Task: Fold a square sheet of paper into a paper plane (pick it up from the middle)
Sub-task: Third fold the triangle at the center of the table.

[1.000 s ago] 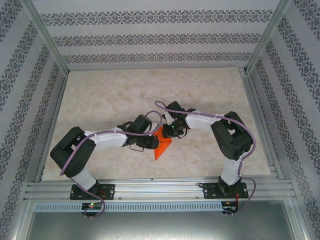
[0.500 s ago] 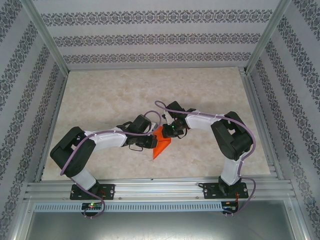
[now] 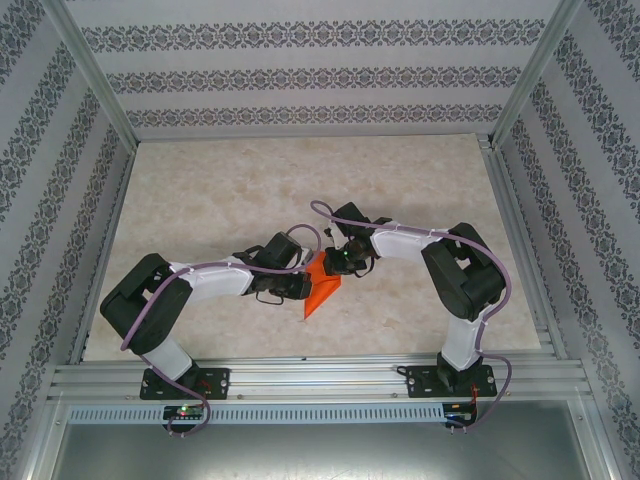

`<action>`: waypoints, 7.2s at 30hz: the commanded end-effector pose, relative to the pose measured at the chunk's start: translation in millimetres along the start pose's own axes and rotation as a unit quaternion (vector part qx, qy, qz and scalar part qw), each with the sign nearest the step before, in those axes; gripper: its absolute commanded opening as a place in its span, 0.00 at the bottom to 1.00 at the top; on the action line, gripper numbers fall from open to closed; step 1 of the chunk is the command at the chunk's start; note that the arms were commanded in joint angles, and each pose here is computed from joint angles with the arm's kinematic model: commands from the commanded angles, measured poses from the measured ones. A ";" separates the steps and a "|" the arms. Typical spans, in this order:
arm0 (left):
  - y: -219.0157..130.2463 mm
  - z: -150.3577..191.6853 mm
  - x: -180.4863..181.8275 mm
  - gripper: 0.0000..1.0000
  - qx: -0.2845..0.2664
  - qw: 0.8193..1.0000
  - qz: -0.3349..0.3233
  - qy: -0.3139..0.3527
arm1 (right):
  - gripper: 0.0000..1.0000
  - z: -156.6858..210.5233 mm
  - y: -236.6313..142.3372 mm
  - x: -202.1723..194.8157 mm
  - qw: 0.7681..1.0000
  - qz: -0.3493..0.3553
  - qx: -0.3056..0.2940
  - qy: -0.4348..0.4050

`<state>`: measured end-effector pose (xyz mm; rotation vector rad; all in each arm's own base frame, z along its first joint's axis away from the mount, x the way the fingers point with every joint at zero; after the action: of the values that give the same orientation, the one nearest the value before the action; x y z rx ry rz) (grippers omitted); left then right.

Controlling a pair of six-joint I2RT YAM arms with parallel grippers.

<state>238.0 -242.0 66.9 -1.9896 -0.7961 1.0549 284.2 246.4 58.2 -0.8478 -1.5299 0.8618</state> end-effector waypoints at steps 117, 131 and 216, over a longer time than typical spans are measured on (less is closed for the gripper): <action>35.5 2.7 31.8 0.02 0.010 0.998 0.012 -0.055 | 0.06 94.3 6.2 42.7 0.959 -0.208 -0.119 0.153; 36.5 3.8 35.7 0.01 0.013 0.998 0.015 -0.060 | 0.07 97.4 29.3 28.9 0.953 -0.216 -0.111 0.181; 22.1 -38.8 8.4 0.02 0.006 0.998 0.069 -0.007 | 0.07 -10.8 -7.3 -33.0 0.997 0.048 -0.011 0.064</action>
<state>275.8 -261.9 60.6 -2.0631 -0.6788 1.1627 306.1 218.9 60.2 -0.9964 -1.4283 0.7708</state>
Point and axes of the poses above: each hand's point on the last joint's axis, 136 mm out from that joint toward the fingers, its own y axis out along the fingers, its own x axis along the line the jaws close on, z = x × y, the point moved 5 cm from there along -y, back along the fingers, and after that the axes turned 9 degrees about y, right-handed, at the moved point
